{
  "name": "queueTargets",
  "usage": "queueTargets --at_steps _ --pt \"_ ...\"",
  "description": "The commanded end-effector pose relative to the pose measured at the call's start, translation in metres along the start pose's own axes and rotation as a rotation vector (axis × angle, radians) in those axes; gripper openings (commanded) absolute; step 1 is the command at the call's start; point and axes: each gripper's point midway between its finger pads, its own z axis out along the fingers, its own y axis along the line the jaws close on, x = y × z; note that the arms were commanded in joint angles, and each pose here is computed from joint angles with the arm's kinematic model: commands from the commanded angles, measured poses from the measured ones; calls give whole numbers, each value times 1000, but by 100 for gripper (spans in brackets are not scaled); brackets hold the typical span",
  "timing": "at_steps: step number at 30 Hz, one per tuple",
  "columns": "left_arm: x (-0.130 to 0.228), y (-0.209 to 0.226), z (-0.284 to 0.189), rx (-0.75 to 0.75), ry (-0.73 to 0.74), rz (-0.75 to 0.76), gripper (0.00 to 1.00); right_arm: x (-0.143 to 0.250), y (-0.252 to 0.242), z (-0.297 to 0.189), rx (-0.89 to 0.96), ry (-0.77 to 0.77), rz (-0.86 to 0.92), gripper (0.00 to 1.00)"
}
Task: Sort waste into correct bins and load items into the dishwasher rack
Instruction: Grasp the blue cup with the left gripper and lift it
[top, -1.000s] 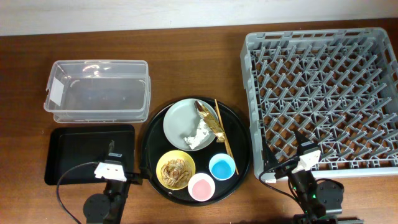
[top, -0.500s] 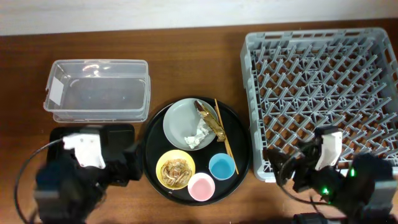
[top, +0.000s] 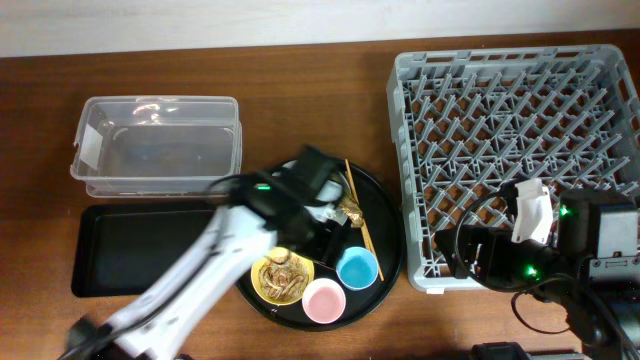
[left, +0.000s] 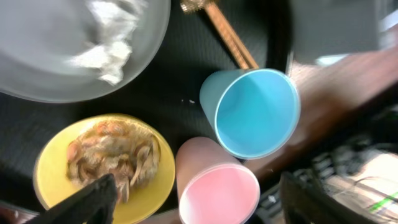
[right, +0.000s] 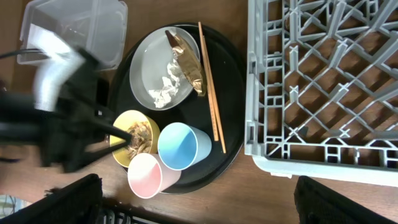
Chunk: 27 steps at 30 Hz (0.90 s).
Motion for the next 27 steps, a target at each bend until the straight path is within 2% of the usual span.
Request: queueTargets --at_steps 1,5,11,14,15,17,20,24,26,27 --pt "-3 1 38 -96 62 50 73 -3 -1 -5 17 -21 1 99" --pt "-12 -15 61 -61 58 87 58 -2 -2 -5 18 -16 3 99" --pt "-12 -7 74 -139 74 108 53 2 -3 -5 22 0 9 99" --pt "-8 -3 87 -152 115 102 44 3 -3 -5 22 3 11 99" --pt "-8 -2 89 -152 117 101 35 3 -3 -5 22 3 11 99" --pt "-12 -5 90 -139 103 103 0 3 -3 -5 23 4 11 99" --pt "-23 -24 75 -69 76 106 0 3 -3 -5 23 4 11 99" --pt "-51 -36 -9 33 -45 60 0 1 -2 -5 21 -2 -4 99" --pt "-61 -37 -48 163 -112 9 0 -4 -1 -5 12 -22 -68 99" --pt "-63 -38 -70 302 -143 -3 0 -6 5 -5 -19 -31 -108 99"
